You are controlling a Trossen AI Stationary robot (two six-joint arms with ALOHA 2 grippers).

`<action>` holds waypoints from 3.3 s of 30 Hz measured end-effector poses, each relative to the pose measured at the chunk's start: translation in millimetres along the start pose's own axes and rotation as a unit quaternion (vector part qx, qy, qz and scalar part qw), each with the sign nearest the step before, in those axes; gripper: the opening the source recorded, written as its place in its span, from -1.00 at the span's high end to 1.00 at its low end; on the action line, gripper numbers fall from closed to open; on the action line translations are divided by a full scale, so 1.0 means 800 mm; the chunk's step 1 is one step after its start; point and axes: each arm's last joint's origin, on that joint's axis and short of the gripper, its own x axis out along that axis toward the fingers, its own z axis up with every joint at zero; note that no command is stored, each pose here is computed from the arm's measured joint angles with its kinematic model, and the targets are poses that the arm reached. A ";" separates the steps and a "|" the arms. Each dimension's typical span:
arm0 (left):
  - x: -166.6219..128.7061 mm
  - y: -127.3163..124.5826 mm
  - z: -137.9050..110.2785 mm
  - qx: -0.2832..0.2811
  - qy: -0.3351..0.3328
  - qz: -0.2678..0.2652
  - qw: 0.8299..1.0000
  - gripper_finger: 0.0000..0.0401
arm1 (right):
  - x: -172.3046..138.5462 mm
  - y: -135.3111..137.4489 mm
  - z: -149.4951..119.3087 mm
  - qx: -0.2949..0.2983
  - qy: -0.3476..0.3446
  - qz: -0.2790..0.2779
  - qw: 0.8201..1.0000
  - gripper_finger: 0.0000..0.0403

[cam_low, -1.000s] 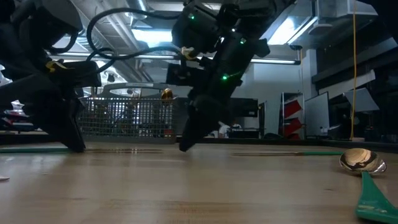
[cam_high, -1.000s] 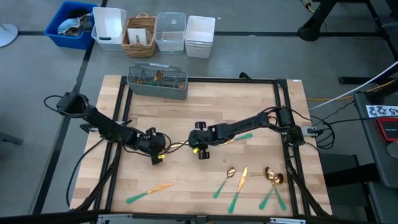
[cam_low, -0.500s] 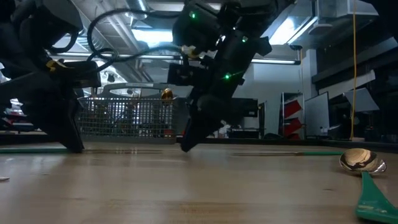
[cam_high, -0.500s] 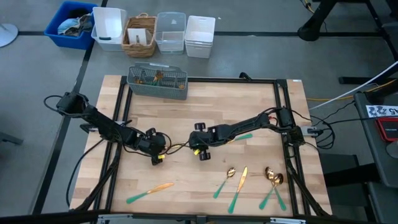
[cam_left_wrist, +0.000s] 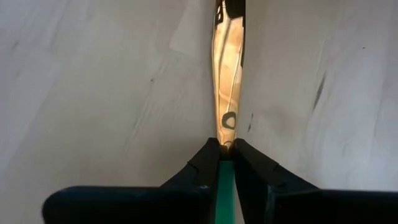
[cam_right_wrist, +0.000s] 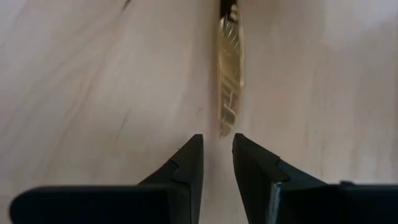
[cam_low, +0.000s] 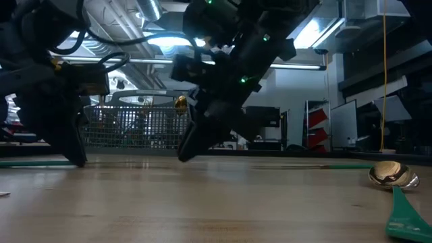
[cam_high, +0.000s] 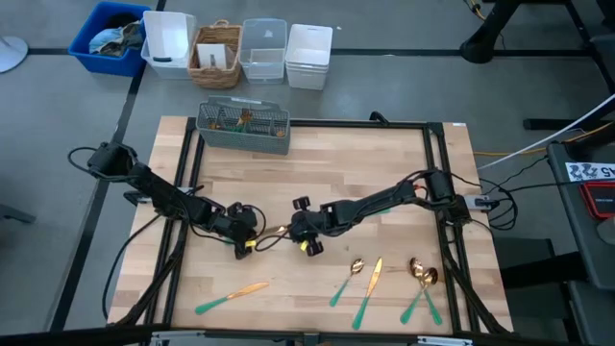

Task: Sort silverware
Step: Put the green knife into the gray silverware basket, then put the knife into the gray silverware basket

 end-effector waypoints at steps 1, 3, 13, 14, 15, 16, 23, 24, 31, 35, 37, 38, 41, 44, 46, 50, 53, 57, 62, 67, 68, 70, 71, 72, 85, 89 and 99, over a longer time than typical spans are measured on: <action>0.000 -0.001 0.001 -0.001 -0.002 -0.003 1.000 0.84 | 0.000 0.000 0.000 -0.002 -0.001 0.000 1.000 0.57; 0.000 -0.002 0.002 -0.003 -0.005 -0.010 1.000 0.84 | 0.000 0.000 0.002 -0.008 -0.006 -0.001 1.000 0.57; 0.000 -0.003 0.004 -0.005 -0.013 -0.014 1.000 0.84 | 0.000 -0.001 0.006 -0.007 -0.023 -0.007 1.000 0.57; 0.000 -0.003 0.004 -0.005 -0.014 -0.014 1.000 0.84 | 0.000 -0.001 0.006 -0.007 -0.024 -0.008 1.000 0.57; 0.000 -0.003 0.004 -0.005 -0.015 -0.015 1.000 0.85 | 0.000 -0.001 0.006 -0.007 -0.023 -0.007 1.000 0.57; 0.000 -0.004 0.004 -0.006 -0.017 -0.015 1.000 0.85 | 0.000 -0.001 0.006 -0.007 -0.022 -0.007 1.000 0.57; 0.000 -0.006 0.007 -0.010 -0.030 -0.025 0.999 0.82 | 0.000 -0.001 0.006 -0.007 -0.023 -0.007 1.000 0.57; 0.000 -0.007 0.008 -0.011 -0.033 -0.027 0.999 0.82 | 0.000 -0.001 0.006 -0.007 -0.023 -0.007 1.000 0.57; 0.000 -0.007 0.009 -0.012 -0.037 -0.030 0.999 0.85 | 0.000 -0.002 0.007 -0.012 -0.027 -0.010 1.000 0.57; -0.001 -0.009 0.011 -0.015 -0.045 -0.036 0.998 0.83 | 0.000 -0.002 0.009 -0.017 -0.034 -0.012 0.999 0.57; -0.001 -0.009 0.012 -0.015 -0.046 -0.037 0.998 0.83 | -0.001 -0.003 0.011 -0.016 -0.043 -0.015 0.999 0.57; -0.001 -0.009 0.011 -0.015 -0.046 -0.037 0.998 0.83 | -0.001 -0.003 0.012 -0.015 -0.047 -0.016 0.999 0.57; -0.001 -0.009 0.012 -0.015 -0.046 -0.037 0.998 0.85 | -0.001 -0.004 0.014 -0.014 -0.056 -0.018 0.998 0.57; -0.001 -0.009 0.012 -0.015 -0.046 -0.037 0.998 0.84 | -0.001 -0.004 0.014 -0.014 -0.058 -0.017 0.998 0.57; -0.001 -0.009 0.012 -0.015 -0.046 -0.037 0.998 0.83 | -0.001 -0.004 0.014 -0.014 -0.059 -0.017 0.998 0.57; -0.001 -0.009 0.012 -0.015 -0.046 -0.037 0.998 0.83 | -0.001 -0.004 0.014 -0.014 -0.059 -0.016 0.998 0.57; -0.001 -0.009 0.012 -0.015 -0.046 -0.037 0.998 0.84 | -0.001 -0.004 0.014 -0.014 -0.059 -0.016 0.998 0.57; -0.001 -0.009 0.012 -0.015 -0.046 -0.037 0.998 0.84 | -0.001 -0.004 0.014 -0.014 -0.059 -0.016 0.998 0.57; -0.001 -0.011 0.014 -0.016 -0.056 -0.046 0.997 0.82 | -0.001 -0.004 0.014 -0.015 -0.058 -0.016 0.998 0.59; -0.002 -0.013 0.016 -0.018 -0.065 -0.053 0.996 0.85 | -0.001 -0.004 0.015 -0.015 -0.060 -0.017 0.998 0.77; -0.002 -0.013 0.017 -0.018 -0.067 -0.055 0.996 0.86 | -0.001 -0.004 0.014 -0.015 -0.060 -0.016 0.998 0.82; -0.002 -0.013 0.016 -0.017 -0.065 -0.053 0.996 0.87 | -0.001 -0.004 0.015 -0.015 -0.060 -0.017 0.998 0.92; -0.002 -0.013 0.016 -0.017 -0.064 -0.052 0.996 0.88 | -0.001 -0.004 0.015 -0.015 -0.060 -0.017 0.998 0.96; -0.002 -0.013 0.016 -0.018 -0.065 -0.053 0.996 0.89 | -0.001 -0.004 0.015 -0.015 -0.060 -0.017 0.998 0.97; -0.002 -0.014 0.016 -0.004 -0.065 -0.053 0.996 0.81 | -0.001 -0.004 0.014 -0.014 -0.059 -0.017 0.998 0.92; -0.003 -0.017 0.013 0.011 -0.063 -0.058 0.996 0.58 | -0.001 -0.004 0.014 -0.012 -0.059 -0.016 0.998 0.87; -0.005 -0.025 0.004 0.073 -0.055 -0.067 0.994 0.24 | 0.000 -0.008 0.010 -0.011 -0.043 -0.022 0.999 0.86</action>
